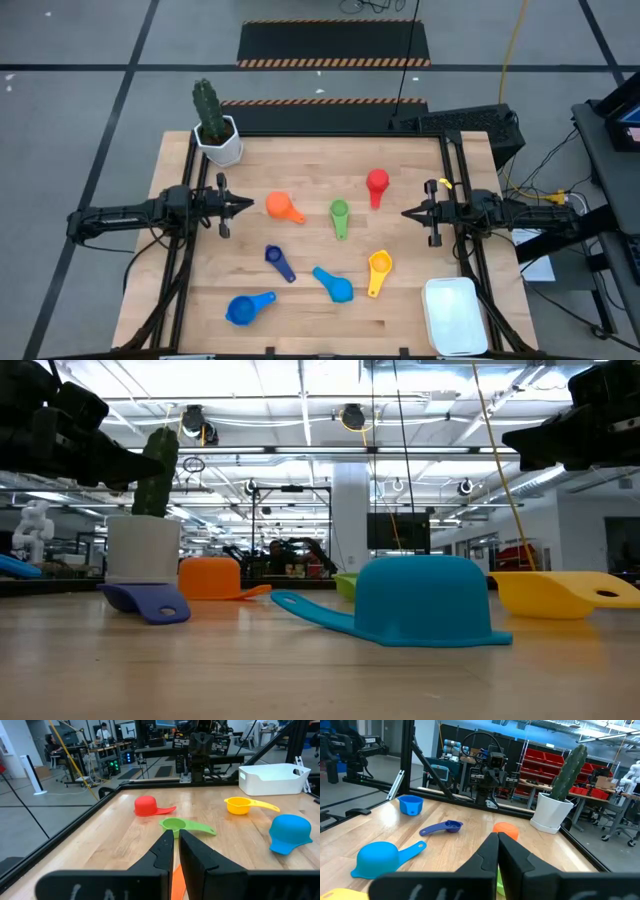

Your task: Nest measuring cups in basket

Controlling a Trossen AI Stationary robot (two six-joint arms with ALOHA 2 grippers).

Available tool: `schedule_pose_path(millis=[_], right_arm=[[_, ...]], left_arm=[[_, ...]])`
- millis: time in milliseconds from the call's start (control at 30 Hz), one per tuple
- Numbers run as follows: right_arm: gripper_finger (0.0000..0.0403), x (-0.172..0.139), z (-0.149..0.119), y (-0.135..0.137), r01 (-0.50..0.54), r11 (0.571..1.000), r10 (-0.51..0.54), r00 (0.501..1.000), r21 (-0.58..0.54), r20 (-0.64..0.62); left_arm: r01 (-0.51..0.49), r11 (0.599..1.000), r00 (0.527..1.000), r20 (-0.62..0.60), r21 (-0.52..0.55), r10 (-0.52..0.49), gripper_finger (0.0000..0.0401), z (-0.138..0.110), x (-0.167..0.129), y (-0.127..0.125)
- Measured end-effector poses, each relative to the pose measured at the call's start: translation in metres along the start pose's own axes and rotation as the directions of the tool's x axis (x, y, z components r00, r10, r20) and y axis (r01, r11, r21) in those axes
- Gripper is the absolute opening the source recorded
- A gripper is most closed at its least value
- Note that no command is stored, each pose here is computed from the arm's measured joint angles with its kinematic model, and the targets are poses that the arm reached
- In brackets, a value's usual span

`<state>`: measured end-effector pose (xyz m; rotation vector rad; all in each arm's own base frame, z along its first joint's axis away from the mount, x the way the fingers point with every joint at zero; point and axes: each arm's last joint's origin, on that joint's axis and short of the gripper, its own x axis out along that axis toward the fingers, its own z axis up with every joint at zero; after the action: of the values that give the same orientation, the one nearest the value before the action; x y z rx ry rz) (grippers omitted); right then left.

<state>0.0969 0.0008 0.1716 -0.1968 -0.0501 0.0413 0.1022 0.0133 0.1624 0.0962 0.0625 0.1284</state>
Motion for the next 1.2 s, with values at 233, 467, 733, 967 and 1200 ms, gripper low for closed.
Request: schedule_pose_path(millis=[233,467,733,967,1200], right_arm=[[0.0000,0.000,0.000,0.000,0.000,1.000,0.000,1.000,0.000,0.000],[0.0000,0.000,0.000,0.000,0.000,1.000,0.000,1.000,0.000,0.000],[0.0000,0.000,0.000,0.000,0.000,1.000,0.000,1.000,-0.001,0.001],[0.0000,0.000,0.000,0.000,0.000,1.000,0.000,1.000,-0.001,0.001],[0.0000,0.000,0.000,0.000,0.000,1.000,0.000,1.000,0.000,0.001]], left_arm=[[0.000,1.000,1.000,0.000,0.000,0.000,0.0033,0.000,0.000,0.000],[0.000,1.000,1.000,0.000,0.000,0.000,0.0033,0.000,0.000,0.000],[0.000,1.000,1.000,0.000,0.000,0.000,0.0033,0.000,0.000,0.000],[0.001,0.996,0.999,0.044,-0.095,0.003,0.0033,0.004,0.000,0.000],[0.110,0.988,0.955,0.287,-0.110,-0.075,0.0033,0.046,-0.009,0.000]])
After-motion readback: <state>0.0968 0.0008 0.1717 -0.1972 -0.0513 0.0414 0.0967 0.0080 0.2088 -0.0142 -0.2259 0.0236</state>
